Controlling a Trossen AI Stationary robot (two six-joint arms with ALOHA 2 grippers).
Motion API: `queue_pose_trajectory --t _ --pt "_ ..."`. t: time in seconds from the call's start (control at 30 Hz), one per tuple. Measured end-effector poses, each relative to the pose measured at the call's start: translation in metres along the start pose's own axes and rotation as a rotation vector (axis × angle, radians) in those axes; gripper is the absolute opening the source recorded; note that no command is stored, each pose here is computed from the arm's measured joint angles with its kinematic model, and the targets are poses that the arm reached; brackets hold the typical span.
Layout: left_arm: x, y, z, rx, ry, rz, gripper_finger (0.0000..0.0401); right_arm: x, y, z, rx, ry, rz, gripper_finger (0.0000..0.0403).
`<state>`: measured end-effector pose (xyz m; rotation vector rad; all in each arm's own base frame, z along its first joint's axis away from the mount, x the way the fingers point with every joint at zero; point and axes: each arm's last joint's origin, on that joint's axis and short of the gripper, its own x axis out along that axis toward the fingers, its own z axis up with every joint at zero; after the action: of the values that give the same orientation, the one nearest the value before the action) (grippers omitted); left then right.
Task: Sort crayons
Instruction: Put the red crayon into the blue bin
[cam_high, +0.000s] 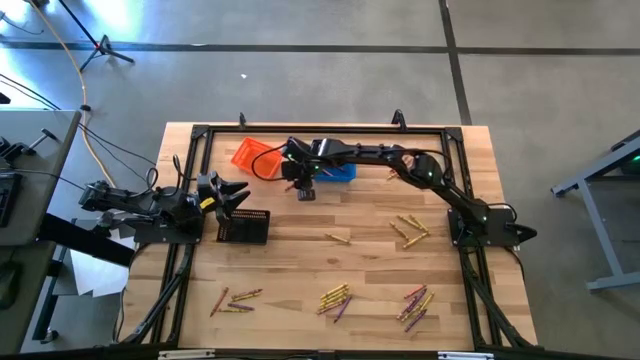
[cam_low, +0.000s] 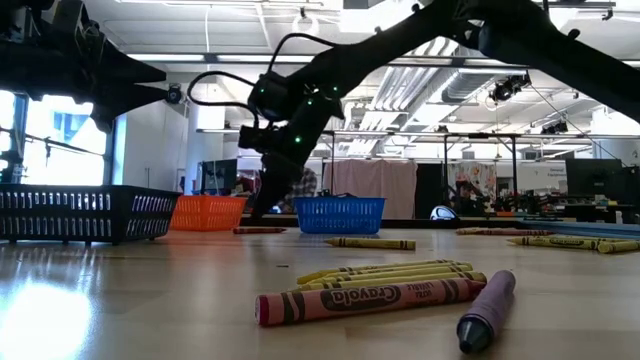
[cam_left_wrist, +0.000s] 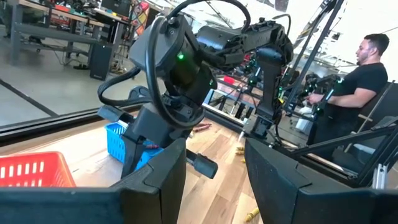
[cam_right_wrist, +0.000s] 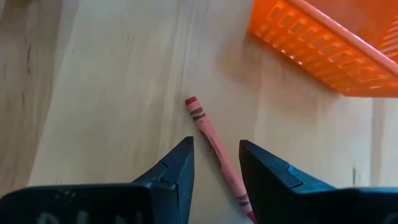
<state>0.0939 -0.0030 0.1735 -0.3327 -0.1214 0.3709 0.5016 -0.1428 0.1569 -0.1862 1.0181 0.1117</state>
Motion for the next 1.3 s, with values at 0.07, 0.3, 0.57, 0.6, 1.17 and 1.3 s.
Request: queue_pose_trajectory --t 0.07,0.3,0.57,0.6,1.17,1.3 --pt "0.000 0.000 0.000 0.000 0.000 0.000 0.0155 0.003 0.000 0.000 0.000 -0.019 0.019 0.0114" --pt "0.000 0.000 0.000 0.000 0.000 0.000 0.0155 0.018 0.001 -0.005 0.003 -0.010 0.030 0.0114" --pt "0.000 0.000 0.000 0.000 0.000 0.000 0.0155 0.025 0.002 -0.009 0.016 0.007 0.051 0.0114" --pt "0.000 0.000 0.000 0.000 -0.001 0.001 0.0155 0.025 0.003 -0.009 0.018 0.008 0.060 0.0114" --pt "0.000 0.000 0.000 0.000 0.000 0.000 0.0155 0.028 0.007 -0.006 0.049 -0.054 0.141 0.0019" --pt "0.000 0.000 0.000 0.000 0.000 0.000 0.0155 0.023 0.006 0.003 0.040 -0.080 0.145 0.0015"
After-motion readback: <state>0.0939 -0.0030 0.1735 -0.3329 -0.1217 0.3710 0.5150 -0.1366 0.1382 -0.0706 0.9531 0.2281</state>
